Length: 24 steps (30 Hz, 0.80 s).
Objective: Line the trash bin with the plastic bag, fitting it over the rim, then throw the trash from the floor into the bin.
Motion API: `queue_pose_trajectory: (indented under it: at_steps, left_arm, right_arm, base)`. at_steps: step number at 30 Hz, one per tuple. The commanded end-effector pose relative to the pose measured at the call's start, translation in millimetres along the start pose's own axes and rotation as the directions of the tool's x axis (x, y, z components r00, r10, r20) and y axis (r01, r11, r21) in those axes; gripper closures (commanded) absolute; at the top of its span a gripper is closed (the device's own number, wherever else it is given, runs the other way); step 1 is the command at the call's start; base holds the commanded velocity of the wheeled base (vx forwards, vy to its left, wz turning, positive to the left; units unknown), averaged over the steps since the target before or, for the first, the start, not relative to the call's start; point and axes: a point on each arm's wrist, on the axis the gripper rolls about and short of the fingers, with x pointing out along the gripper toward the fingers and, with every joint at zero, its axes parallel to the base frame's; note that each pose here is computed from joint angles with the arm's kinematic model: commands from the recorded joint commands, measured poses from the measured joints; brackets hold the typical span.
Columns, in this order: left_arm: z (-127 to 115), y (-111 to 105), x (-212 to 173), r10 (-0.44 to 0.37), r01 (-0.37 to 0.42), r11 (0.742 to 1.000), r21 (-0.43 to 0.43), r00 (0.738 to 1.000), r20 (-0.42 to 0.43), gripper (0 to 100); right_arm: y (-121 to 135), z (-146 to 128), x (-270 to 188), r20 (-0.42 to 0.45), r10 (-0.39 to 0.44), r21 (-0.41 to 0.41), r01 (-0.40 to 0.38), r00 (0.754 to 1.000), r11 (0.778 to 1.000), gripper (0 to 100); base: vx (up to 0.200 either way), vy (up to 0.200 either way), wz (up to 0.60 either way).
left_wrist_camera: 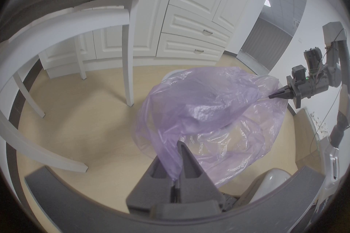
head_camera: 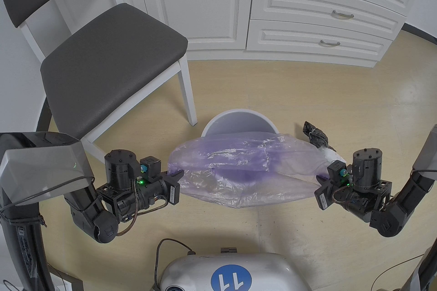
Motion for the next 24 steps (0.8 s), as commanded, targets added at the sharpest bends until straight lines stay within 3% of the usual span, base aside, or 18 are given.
queue_pose_trajectory:
  at_steps: [1, 7, 12, 13, 16, 17, 24]
  left_arm:
    - [-9, 2, 3, 0.001, -0.001, 1.000, 0.005, 0.999, -0.038, 100]
    - [-16, 4, 9, 0.002, -0.002, 1.000, -0.003, 0.996, -0.089, 100]
    - [-31, 7, 31, 0.015, -0.017, 1.000, -0.015, 0.995, -0.096, 100]
    - [-29, 9, 37, 0.028, -0.031, 0.999, -0.032, 0.997, -0.078, 100]
    - [-23, 8, 43, 0.044, -0.048, 0.996, -0.078, 0.998, -0.046, 100]
    - [-14, 5, 51, 0.061, -0.059, 0.989, -0.132, 0.998, 0.011, 100]
    - [-1, -3, 70, 0.105, -0.070, 0.972, -0.225, 0.984, 0.147, 100]
  right_arm:
    - [5, -3, 0, -0.028, 0.022, -0.014, -0.023, 0.999, 1.000, 100]
    - [10, -8, 12, -0.058, 0.034, -0.017, -0.035, 0.998, 0.999, 100]
    - [15, -14, 38, -0.081, 0.026, 0.037, -0.023, 0.996, 0.999, 100]
    - [18, -13, 47, -0.068, 0.022, 0.082, -0.016, 0.997, 0.997, 100]
    - [20, -11, 55, -0.043, 0.015, 0.116, -0.010, 0.999, 0.993, 100]
    - [23, -9, 63, -0.004, 0.004, 0.147, -0.003, 1.000, 0.989, 100]
    - [27, -9, 77, 0.082, -0.027, 0.182, 0.012, 0.996, 0.983, 100]
  base:
    - [0.000, 0.000, 0.00]
    - [0.000, 0.000, 0.00]
    - [0.000, 0.000, 0.00]
    - [0.000, 0.000, 0.00]
    - [0.000, 0.000, 0.00]
    - [0.000, 0.000, 0.00]
    - [0.000, 0.000, 0.00]
